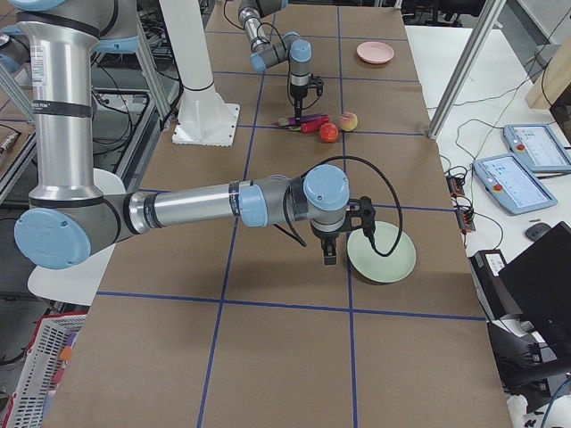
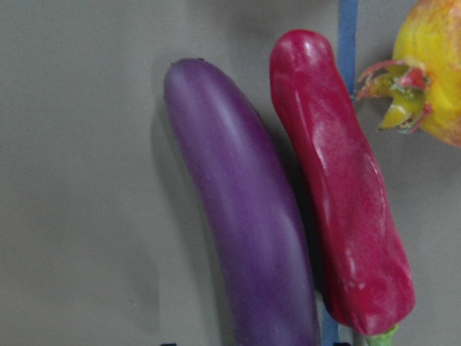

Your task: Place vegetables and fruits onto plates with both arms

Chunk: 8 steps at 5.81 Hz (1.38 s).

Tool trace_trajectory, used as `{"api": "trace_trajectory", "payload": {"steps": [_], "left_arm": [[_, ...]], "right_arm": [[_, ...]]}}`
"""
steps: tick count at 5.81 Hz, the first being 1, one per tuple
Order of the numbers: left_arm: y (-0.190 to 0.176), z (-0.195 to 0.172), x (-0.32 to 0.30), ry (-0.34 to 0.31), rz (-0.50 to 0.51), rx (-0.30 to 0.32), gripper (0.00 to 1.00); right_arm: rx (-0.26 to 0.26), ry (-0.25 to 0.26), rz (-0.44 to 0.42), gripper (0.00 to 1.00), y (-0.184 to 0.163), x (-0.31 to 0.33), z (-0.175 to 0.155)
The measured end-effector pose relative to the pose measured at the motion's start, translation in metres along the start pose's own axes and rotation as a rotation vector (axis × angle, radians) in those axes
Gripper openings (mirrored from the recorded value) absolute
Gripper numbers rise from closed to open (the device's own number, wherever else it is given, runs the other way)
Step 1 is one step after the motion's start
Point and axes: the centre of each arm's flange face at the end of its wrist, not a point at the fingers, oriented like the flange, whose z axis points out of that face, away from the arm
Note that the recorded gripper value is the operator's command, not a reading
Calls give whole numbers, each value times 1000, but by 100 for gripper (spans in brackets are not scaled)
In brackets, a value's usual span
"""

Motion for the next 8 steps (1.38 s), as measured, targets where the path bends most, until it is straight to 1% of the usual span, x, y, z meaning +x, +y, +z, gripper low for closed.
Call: {"api": "trace_trajectory", "payload": {"steps": [1,2,3,4,5,6,8], "left_arm": [[8,5,4,-1,8,-10,60],[17,9,9,-1,16,-21,32],[21,12,12,-2,20,-27,0],[22,11,12,-1,18,-28,0],[20,3,12,7,-17,-22,0],[12,-15,7,10,-79,-8,0],[-20,-55,-16,-23,-158,25,0]], "right_arm": [[7,-9,18,100,-5,-6,-3],[15,-14,44,100,-10,-14,-7],[18,-17,49,100,-14,-22,-8],[20,-20,53,100,-20,-32,-9],[23,-25,59,100,-27,-46,-9],[24,-36,74,100,-40,-73,-9],[4,-58,118,100,-75,-160,7]]}}
